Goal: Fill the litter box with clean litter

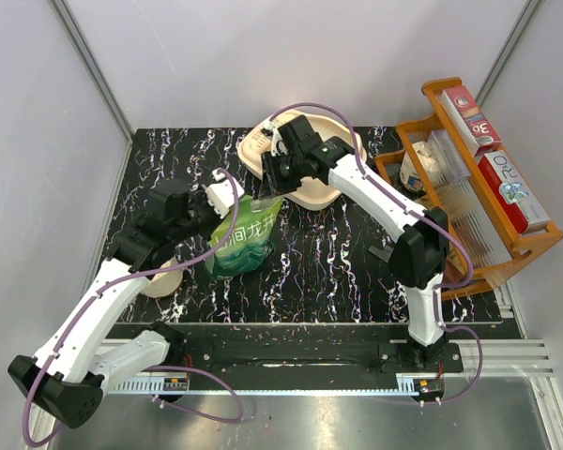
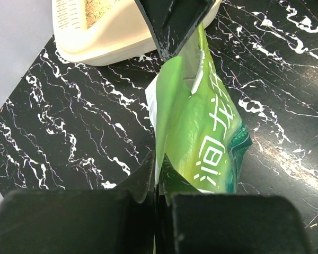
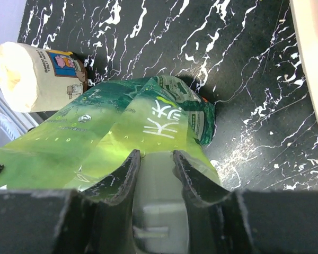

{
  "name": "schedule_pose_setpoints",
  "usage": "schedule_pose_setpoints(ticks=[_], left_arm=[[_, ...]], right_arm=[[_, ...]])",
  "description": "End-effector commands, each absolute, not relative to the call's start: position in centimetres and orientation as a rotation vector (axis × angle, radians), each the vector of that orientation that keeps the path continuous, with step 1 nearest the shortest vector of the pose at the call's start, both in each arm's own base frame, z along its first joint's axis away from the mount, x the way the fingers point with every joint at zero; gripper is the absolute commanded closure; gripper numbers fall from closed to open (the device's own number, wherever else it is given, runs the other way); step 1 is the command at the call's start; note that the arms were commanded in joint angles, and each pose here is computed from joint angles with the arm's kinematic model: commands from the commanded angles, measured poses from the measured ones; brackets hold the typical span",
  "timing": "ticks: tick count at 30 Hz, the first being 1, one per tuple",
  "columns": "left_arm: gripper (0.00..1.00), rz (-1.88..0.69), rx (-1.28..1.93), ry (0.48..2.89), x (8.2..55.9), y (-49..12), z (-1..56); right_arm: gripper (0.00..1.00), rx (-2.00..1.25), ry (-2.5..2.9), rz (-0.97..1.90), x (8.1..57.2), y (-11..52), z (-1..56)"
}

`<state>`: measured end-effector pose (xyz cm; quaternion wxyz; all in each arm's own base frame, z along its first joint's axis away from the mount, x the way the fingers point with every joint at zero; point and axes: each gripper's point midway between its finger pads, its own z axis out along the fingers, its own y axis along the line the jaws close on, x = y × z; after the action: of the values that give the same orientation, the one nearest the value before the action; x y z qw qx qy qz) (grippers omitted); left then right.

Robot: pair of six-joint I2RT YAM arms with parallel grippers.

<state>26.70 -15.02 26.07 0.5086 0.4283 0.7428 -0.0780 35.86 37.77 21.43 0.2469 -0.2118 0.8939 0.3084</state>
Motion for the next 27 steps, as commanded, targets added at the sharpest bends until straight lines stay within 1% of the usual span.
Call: schedule_pose_setpoints(ticks=[1, 3, 9, 13, 15, 16, 18, 19, 21, 22, 27], left_arm=[[1.0, -0.246, 0.94, 1.675, 27.0, -16.1, 30.3], [1.0, -0.25, 0.941, 1.676, 27.0, -16.2, 29.8], [1.0, -0.184, 0.986, 1.673, 28.0, -15.9, 28.1], [1.0, -0.207, 0.998, 1.689, 28.0, -16.3, 27.0], [1.0, -0.215, 0.995, 1.701, 27.9, -16.3, 26.7], [1.0, -0.217, 0.996, 1.707, 27.8, -16.3, 26.4], [1.0, -0.21, 1.009, 1.717, 27.6, -16.1, 26.0], [1.0, -0.204, 1.012, 1.725, 27.6, -16.0, 25.7], [1.0, -0.188, 1.027, 1.727, 27.5, -15.8, 25.4], [1.0, -0.181, 1.033, 1.727, 27.6, -15.7, 25.3], [1.0, -0.16, 1.043, 1.733, 28.1, -15.7, 25.6]], right_arm=[[1.0, -0.501, 2.428, 0.714, 36.7, 36.7, 19.7], [1.0, -0.492, 2.426, 0.734, 36.5, 37.1, 19.2], [1.0, -0.432, 2.492, 0.789, 35.1, 37.9, 15.4], [1.0, -0.374, 2.552, 0.896, 33.9, 38.6, 13.3], [1.0, -0.347, 2.571, 0.961, 33.7, 39.0, 13.3], [1.0, -0.355, 2.584, 1.061, 32.8, 39.5, 13.6], [1.0, -0.376, 2.524, 1.149, 33.4, 39.7, 15.1], [1.0, -0.4, 2.518, 1.247, 32.8, 39.9, 15.8], [1.0, -0.364, 2.456, 1.386, 34.3, 39.4, 17.3], [1.0, -0.334, 2.462, 1.504, 34.0, 39.3, 18.1], [1.0, -0.224, 2.371, 1.754, 37.2, 37.8, 20.5]])
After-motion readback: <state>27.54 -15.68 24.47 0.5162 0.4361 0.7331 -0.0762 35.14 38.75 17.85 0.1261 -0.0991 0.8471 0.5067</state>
